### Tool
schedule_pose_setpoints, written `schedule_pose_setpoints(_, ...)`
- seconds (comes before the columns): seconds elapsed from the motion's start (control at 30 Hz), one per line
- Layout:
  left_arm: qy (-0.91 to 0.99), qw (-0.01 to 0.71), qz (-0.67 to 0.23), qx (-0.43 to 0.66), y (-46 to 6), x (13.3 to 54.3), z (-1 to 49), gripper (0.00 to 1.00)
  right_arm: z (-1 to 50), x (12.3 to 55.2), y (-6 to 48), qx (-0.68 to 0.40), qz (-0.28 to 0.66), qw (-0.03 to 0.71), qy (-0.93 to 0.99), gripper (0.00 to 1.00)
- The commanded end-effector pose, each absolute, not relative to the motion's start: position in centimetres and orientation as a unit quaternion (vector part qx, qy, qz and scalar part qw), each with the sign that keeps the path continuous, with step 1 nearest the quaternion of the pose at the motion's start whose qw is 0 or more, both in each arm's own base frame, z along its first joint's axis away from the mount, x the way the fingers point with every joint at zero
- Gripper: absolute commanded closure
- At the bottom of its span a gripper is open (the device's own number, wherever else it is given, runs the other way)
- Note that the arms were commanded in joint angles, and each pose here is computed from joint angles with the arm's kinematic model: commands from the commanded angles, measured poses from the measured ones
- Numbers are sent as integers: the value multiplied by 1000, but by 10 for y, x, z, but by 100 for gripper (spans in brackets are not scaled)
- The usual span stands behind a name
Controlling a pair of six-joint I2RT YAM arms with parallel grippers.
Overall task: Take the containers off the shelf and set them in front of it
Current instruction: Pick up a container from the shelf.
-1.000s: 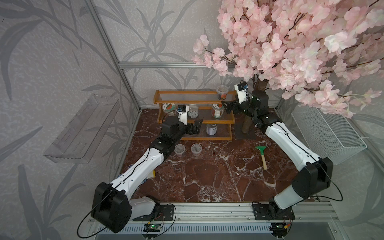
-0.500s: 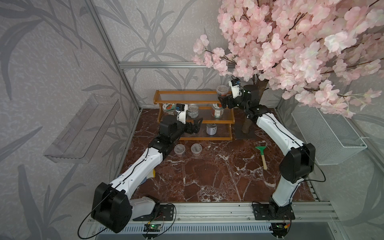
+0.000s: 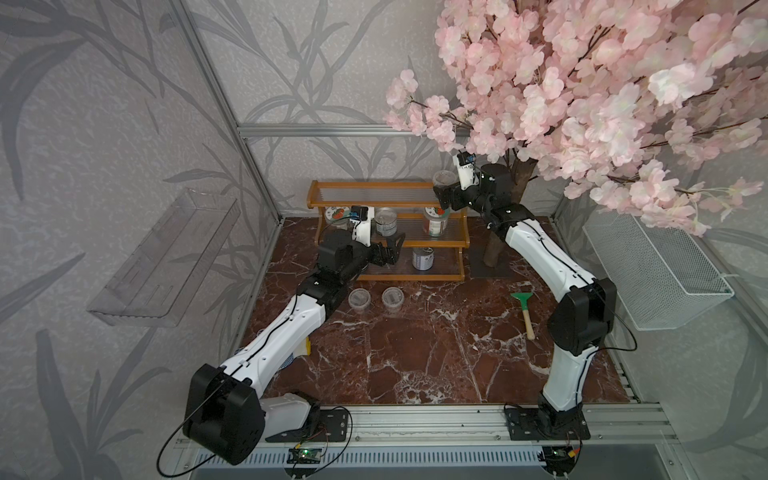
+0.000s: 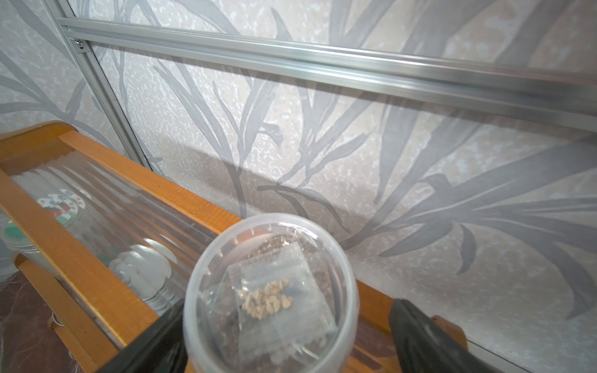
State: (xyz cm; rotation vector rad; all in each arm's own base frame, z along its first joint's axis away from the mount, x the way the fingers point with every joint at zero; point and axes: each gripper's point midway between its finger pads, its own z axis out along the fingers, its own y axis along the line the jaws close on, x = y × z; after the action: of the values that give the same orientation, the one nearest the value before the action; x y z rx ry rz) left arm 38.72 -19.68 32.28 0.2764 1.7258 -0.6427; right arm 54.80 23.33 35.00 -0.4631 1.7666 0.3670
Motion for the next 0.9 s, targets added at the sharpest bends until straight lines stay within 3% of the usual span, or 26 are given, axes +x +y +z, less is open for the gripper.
schedule_pose_setpoints(0.0,733,604,-288,119,-199,389,331,0,367,550,244,-206,174,617,739,7)
schedule_pose_setpoints(0.5,746,589,-283,126,-199,388,317,0,378,545,252,-213,181,634,721,33)
schedule_pose_setpoints(0.87,749,587,-278,126,-198,387,313,0,389,526,254,-228,193,644,705,35)
